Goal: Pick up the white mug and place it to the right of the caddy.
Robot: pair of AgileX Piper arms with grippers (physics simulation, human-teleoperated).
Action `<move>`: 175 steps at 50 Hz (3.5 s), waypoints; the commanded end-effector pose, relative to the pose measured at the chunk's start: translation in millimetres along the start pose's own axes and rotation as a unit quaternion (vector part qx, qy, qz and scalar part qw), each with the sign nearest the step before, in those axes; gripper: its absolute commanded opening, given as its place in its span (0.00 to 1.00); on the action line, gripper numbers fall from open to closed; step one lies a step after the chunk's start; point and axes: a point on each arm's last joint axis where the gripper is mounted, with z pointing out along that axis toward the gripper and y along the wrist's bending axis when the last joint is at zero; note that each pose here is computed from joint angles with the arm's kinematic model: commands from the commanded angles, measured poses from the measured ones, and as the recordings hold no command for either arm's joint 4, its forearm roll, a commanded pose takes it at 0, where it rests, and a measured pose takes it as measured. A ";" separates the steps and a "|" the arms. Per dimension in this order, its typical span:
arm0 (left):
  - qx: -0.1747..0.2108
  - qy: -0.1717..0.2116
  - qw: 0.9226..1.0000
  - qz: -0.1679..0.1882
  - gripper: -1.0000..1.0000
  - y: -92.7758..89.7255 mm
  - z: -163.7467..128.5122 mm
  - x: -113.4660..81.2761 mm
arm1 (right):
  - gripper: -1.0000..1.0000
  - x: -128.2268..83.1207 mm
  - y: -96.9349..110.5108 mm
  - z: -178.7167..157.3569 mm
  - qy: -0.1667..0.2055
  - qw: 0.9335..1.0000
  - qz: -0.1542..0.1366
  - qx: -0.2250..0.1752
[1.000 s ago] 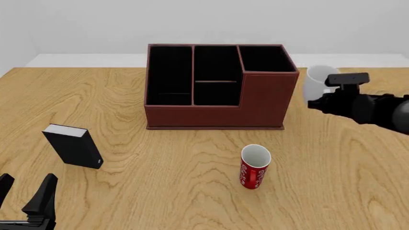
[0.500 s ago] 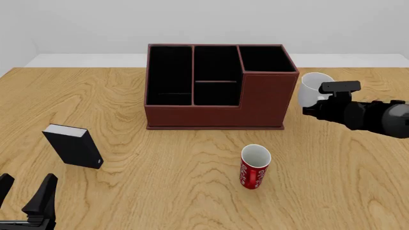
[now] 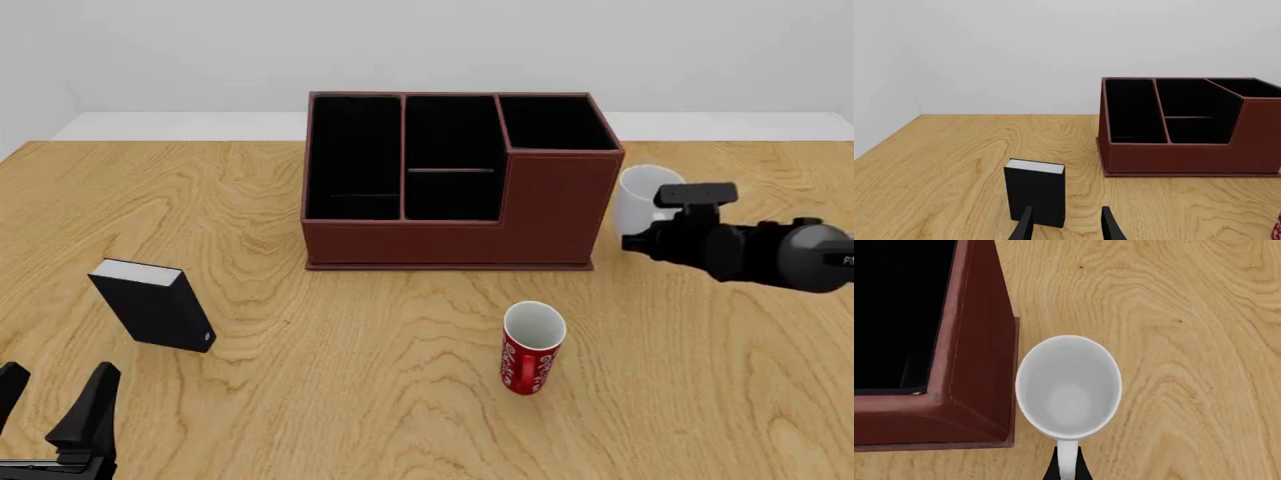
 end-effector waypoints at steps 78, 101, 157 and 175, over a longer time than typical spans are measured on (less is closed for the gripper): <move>0.000 0.000 1.000 0.000 1.00 0.0 0.0 0.0 | 1.00 35.2 1.0 32.2 0.025 1.000 0.002 0.000; 0.000 0.000 1.000 0.000 1.00 0.0 0.0 0.0 | 1.00 32.1 -0.5 1.1 -0.002 1.000 0.005 0.004; 0.000 0.000 1.000 0.000 1.00 0.0 0.0 0.0 | 1.00 33.5 4.8 -35.0 -0.037 0.999 0.026 0.000; 0.000 0.000 1.000 0.000 1.00 0.0 0.0 0.0 | 1.00 29.6 6.0 -48.4 -0.049 0.998 0.030 -0.001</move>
